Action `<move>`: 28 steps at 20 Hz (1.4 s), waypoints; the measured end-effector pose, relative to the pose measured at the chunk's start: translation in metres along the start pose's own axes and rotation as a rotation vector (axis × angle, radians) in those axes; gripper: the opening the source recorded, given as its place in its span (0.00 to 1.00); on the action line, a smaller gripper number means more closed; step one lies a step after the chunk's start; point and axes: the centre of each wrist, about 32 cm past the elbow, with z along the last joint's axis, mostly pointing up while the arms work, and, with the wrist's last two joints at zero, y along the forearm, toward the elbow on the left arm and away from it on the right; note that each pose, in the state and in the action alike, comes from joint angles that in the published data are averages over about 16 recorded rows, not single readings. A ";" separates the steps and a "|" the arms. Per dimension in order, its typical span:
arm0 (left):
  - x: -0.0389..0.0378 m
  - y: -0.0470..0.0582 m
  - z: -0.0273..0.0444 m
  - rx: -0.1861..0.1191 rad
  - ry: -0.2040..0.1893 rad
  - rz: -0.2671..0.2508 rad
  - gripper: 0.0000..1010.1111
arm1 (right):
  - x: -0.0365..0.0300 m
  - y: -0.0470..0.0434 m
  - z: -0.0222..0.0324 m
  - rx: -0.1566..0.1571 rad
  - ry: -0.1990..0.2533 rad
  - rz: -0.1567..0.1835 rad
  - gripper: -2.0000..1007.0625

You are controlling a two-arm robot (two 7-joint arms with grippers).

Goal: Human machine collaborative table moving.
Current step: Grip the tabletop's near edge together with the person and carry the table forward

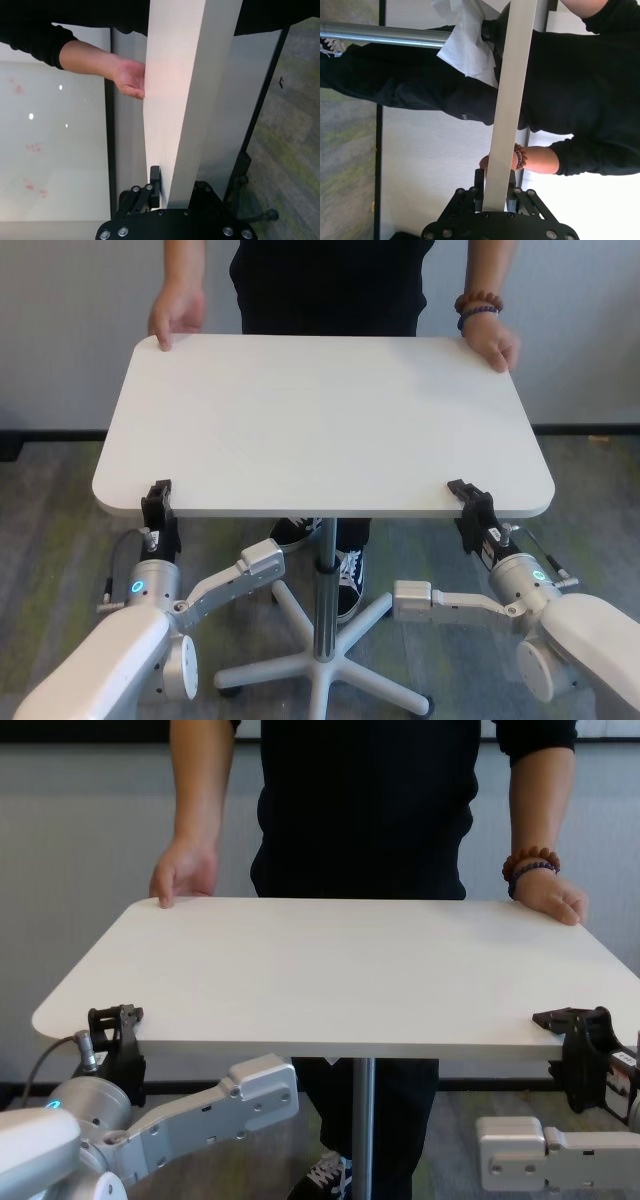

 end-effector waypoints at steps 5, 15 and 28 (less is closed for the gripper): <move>-0.0009 0.001 0.0005 0.000 0.006 0.004 0.25 | -0.0015 -0.0004 0.0004 0.005 0.007 -0.005 0.21; -0.0008 0.001 0.0006 -0.002 0.012 0.006 0.25 | -0.0019 -0.0011 0.0005 0.009 0.014 -0.010 0.23; -0.0011 0.002 0.0012 -0.003 0.006 0.000 0.45 | -0.0019 -0.0010 0.0010 0.007 0.011 -0.001 0.51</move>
